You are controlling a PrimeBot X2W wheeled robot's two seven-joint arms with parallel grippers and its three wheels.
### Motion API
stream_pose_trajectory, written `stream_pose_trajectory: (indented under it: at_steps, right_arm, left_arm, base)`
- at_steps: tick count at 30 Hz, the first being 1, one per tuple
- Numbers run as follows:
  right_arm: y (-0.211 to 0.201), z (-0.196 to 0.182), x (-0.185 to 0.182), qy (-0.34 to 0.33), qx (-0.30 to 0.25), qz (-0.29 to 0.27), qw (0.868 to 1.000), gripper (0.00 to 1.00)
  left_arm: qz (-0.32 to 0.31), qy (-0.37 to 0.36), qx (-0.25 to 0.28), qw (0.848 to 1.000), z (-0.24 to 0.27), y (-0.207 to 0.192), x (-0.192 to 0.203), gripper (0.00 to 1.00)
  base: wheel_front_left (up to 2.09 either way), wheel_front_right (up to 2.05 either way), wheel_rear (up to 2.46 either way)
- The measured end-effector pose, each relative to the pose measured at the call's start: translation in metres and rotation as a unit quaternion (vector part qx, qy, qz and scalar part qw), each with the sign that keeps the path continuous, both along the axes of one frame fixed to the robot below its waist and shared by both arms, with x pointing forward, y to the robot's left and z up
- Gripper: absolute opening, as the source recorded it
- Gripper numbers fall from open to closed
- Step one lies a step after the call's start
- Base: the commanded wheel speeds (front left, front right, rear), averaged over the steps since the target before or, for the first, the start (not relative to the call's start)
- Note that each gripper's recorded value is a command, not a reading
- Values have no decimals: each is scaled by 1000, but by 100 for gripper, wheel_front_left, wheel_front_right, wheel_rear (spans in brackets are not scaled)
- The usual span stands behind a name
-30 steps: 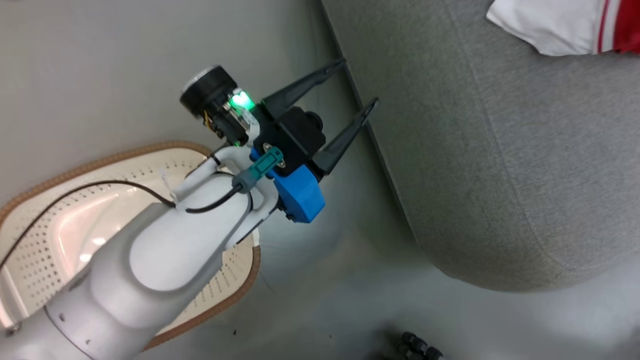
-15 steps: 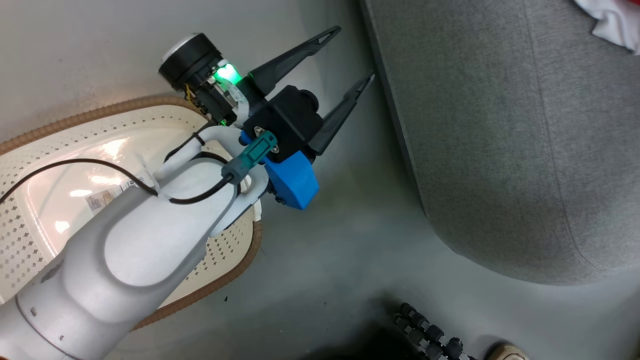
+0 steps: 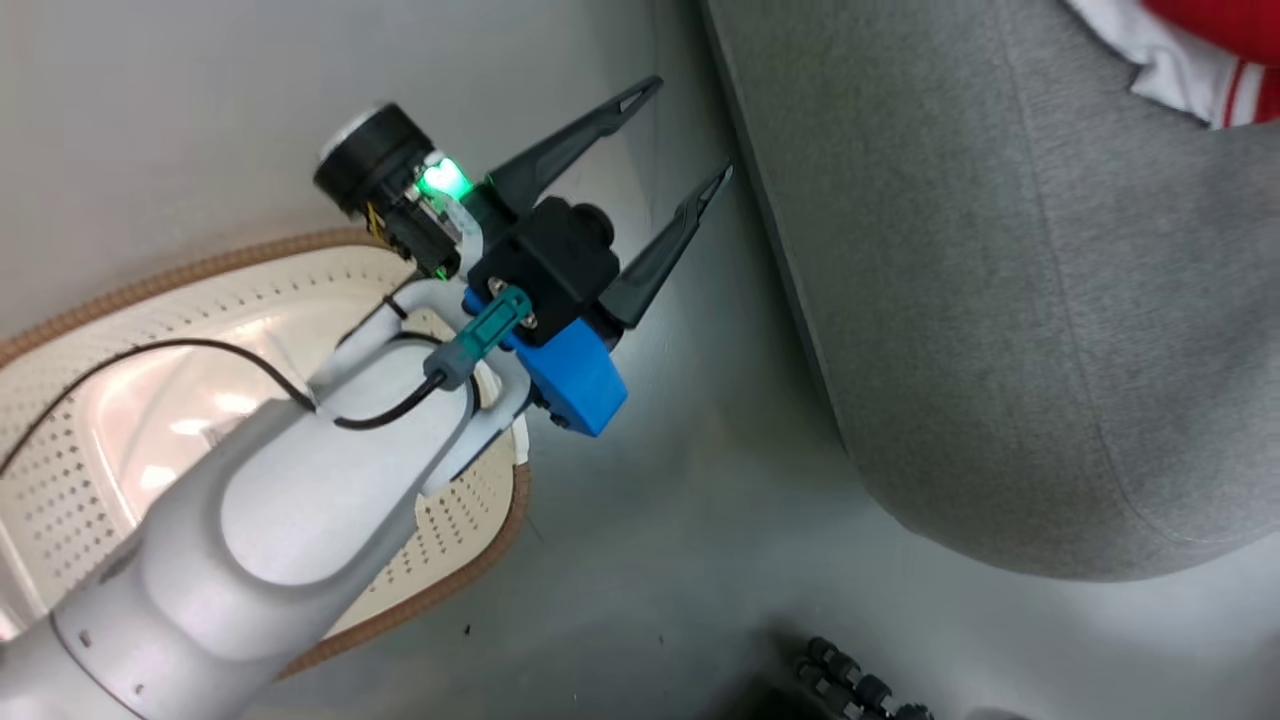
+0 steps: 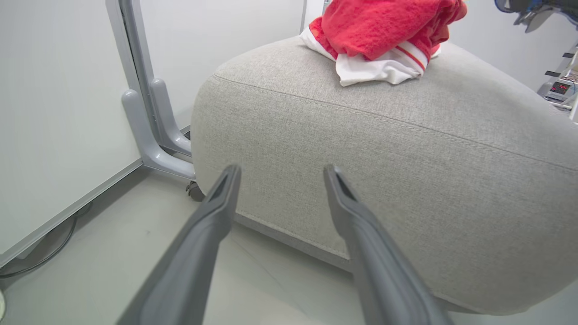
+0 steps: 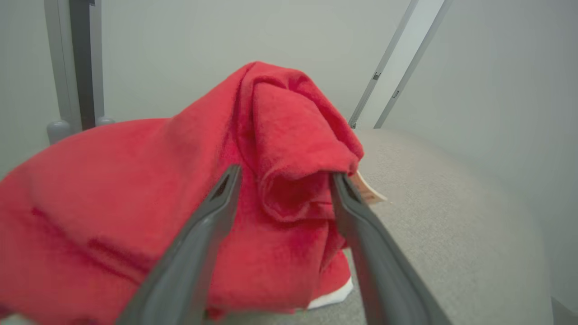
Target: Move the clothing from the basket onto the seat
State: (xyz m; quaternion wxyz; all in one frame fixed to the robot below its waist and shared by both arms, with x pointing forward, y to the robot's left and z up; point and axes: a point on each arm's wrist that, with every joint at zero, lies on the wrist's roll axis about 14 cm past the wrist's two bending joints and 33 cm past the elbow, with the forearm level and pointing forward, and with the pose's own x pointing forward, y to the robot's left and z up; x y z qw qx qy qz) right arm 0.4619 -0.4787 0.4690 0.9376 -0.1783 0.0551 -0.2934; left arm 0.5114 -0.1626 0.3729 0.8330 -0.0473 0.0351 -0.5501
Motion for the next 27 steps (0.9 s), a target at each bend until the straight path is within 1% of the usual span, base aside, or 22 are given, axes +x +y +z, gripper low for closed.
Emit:
stream_pose_trajectory:
  at_steps: [4,6,12,14,17,20,23,24,27]
  right_arm:
    - [4,10,-33,4,-5,-5,1000,100]
    - [12,24,-41,-17,-5,1,1000,100]
    - [46,62,-56,-53,-18,53,997,100]
    - [61,75,-56,-71,-19,77,994,100]
    - [89,82,-56,-86,-8,117,989,100]
    - [118,87,-51,-101,8,159,982,100]
    - [154,87,-43,-113,31,206,972,100]
    - [177,85,-40,-115,45,235,964,100]
    - [207,82,-40,-118,64,271,953,100]
  left_arm:
    - [11,-4,-16,1000,22,0,-7,100]
    - [27,-4,-24,999,33,4,-9,100]
    - [93,-8,-35,995,71,27,-11,100]
    - [124,-11,-40,991,87,40,-8,100]
    - [178,-21,-41,983,109,67,-4,100]
    - [237,-41,-52,969,137,102,1,100]
    - [304,-44,-48,950,146,148,-1,100]
    - [346,-45,-46,936,150,179,-7,100]
    - [398,-50,-49,915,159,217,-21,100]
  base:
    - [0,0,0]
    - [0,0,0]
    - [0,0,0]
    - [0,0,0]
    - [0,0,0]
    - [0,0,0]
    - [0,0,0]
    - [0,0,0]
    - [0,0,0]
